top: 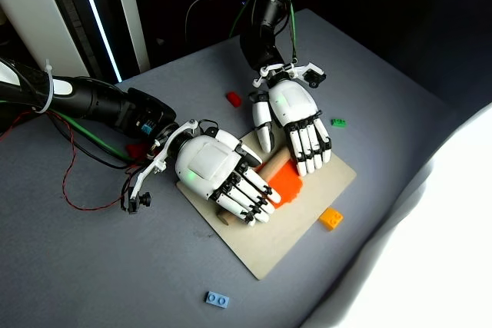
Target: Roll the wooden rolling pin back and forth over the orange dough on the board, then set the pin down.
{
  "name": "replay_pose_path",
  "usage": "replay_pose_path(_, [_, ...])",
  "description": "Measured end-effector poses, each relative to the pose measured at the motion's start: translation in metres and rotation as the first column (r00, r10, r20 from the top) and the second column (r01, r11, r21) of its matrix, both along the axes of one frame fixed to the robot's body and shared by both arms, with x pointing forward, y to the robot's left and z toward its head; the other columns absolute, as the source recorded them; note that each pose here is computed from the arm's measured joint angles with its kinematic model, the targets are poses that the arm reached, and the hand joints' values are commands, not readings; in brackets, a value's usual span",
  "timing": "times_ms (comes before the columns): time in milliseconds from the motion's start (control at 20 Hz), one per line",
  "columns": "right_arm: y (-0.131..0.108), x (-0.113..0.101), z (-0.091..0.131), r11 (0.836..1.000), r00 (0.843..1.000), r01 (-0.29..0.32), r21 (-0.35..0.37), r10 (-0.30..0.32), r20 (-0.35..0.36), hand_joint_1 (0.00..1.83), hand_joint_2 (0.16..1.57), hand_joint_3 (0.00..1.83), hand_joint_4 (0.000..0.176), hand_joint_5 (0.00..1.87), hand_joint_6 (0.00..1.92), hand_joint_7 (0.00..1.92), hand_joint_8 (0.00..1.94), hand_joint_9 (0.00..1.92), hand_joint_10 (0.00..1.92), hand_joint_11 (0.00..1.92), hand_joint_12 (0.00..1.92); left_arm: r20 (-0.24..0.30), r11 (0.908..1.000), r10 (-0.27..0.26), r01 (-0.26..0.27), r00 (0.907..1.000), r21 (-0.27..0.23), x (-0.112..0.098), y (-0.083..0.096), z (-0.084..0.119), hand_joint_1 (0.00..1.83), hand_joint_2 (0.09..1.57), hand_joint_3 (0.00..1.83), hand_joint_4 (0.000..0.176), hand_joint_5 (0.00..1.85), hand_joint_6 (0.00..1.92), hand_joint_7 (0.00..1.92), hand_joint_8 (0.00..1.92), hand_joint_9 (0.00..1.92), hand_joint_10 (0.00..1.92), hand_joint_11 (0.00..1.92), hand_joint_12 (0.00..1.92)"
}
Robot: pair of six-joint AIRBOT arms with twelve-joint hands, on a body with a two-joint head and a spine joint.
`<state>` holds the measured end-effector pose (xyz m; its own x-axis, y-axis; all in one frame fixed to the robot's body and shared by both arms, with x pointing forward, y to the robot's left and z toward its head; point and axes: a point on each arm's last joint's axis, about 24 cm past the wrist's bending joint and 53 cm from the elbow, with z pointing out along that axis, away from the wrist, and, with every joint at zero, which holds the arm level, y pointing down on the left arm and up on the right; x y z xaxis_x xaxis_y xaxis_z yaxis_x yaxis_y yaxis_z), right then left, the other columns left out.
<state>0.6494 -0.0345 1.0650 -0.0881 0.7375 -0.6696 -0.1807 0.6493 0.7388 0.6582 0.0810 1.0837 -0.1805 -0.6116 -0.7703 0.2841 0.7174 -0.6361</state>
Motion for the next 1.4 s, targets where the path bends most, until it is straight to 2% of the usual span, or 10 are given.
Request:
replay_pose_path(200, [-0.001, -0.002, -0.002, 1.0, 1.0, 0.0, -0.012, 0.0, 0.002, 0.0, 1.53, 0.0, 0.0, 0.48, 0.05, 0.58, 0.01, 0.53, 0.08, 0.0, 1.27, -0.003, 1.0, -0.002, 0.002, 1.0, -0.005, -0.007, 0.002, -0.001, 0.0, 1.51, 0.0, 0.0, 0.36, 0.01, 0.42, 0.0, 0.34, 0.01, 0.0, 0.66])
replay_pose_path(500, [-0.001, -0.002, -0.001, 1.0, 1.0, 0.002, -0.023, -0.002, 0.006, 0.0, 1.54, 0.0, 0.0, 0.5, 0.04, 0.58, 0.01, 0.53, 0.09, 0.0, 1.27, 0.007, 0.9999, -0.015, 0.015, 0.9999, -0.005, -0.012, -0.001, 0.0, 0.0, 1.5, 0.0, 0.0, 0.37, 0.0, 0.44, 0.0, 0.36, 0.01, 0.0, 0.73])
replay_pose_path(800, [-0.002, -0.007, -0.003, 0.999, 1.0, 0.014, -0.039, -0.014, 0.017, 0.0, 1.54, 0.0, 0.0, 0.48, 0.04, 0.57, 0.0, 0.52, 0.08, 0.0, 1.24, 0.018, 0.9998, -0.018, 0.019, 0.9997, -0.007, -0.018, -0.001, 0.0, 0.0, 1.51, 0.0, 0.0, 0.36, 0.0, 0.44, 0.0, 0.35, 0.0, 0.0, 0.69])
replay_pose_path(1400, [-0.001, -0.019, -0.002, 0.997, 0.999, 0.019, -0.07, -0.017, 0.027, 0.0, 1.55, 0.0, 0.0, 0.51, 0.04, 0.6, 0.01, 0.53, 0.1, 0.0, 1.23, 0.005, 0.9997, -0.019, 0.019, 0.9998, -0.016, -0.028, 0.0, -0.003, 0.0, 1.51, 0.0, 0.0, 0.36, 0.0, 0.44, 0.0, 0.36, 0.01, 0.0, 0.73])
